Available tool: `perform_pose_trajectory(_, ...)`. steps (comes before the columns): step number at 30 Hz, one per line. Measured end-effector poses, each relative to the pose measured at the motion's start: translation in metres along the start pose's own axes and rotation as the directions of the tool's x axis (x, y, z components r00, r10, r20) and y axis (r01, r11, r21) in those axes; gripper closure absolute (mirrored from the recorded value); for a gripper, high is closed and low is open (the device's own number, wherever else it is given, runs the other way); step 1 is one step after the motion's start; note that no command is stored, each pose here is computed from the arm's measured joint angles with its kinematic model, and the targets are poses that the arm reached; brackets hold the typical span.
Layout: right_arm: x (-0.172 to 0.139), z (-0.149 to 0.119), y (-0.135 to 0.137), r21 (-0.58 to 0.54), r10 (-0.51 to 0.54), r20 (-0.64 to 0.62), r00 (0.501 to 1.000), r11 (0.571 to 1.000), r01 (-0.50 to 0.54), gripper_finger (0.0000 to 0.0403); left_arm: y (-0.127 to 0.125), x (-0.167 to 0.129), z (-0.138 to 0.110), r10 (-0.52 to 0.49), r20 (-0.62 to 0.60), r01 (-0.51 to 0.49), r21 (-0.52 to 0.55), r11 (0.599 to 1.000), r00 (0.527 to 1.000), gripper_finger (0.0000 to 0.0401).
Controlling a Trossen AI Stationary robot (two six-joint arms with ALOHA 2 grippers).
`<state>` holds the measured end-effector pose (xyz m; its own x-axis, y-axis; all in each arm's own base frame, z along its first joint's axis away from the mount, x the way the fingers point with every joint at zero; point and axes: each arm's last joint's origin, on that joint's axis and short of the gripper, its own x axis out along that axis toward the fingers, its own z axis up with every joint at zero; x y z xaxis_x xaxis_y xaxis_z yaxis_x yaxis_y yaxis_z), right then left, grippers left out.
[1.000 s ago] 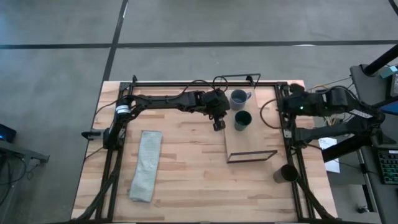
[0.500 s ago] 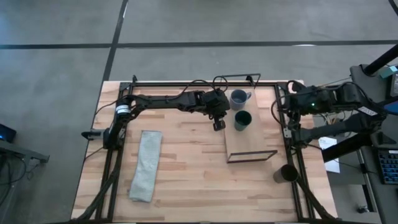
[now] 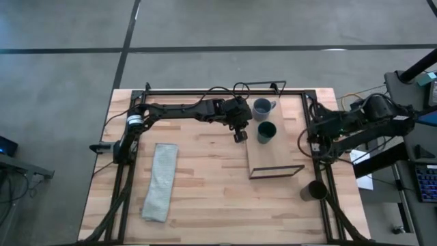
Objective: Stack small to large cups/mugs on shelf
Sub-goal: Put the black cup on the shelf
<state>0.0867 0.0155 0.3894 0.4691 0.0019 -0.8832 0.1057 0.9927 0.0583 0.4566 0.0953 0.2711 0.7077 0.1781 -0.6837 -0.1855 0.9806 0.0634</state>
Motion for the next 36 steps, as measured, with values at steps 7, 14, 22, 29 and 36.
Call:
perform_pose_trajectory(7,0.013,-0.015,0.009,0.077,0.102,-0.086,0.991,0.992,-0.095,0.0365,0.0,0.0,0.0,0.0,0.0,0.0,0.0,1.0,1.0,0.0401)
perform_pose_trajectory(14,0.037,-0.034,0.02,0.13,0.172,-0.239,0.956,0.981,-0.144,0.0365,0.0,0.0,0.0,0.0,-0.001,0.0,0.0,1.0,1.0,0.0401)
perform_pose_trajectory(22,0.055,-0.048,0.032,0.108,0.213,-0.396,0.893,0.977,-0.185,0.0365,0.0,0.0,0.0,0.0,-0.001,0.0,0.0,1.0,1.0,0.0401)
perform_pose_trajectory(29,0.08,-0.054,0.044,0.112,0.177,-0.539,0.823,0.984,-0.138,0.0365,0.0,0.0,0.0,0.0,-0.001,0.0,0.001,1.0,1.0,0.0401)
perform_pose_trajectory(36,0.096,-0.054,0.05,0.153,0.138,-0.604,0.785,0.987,-0.055,0.0365,0.0,0.0,0.0,0.0,0.0,0.0,0.001,1.0,1.0,0.0401)
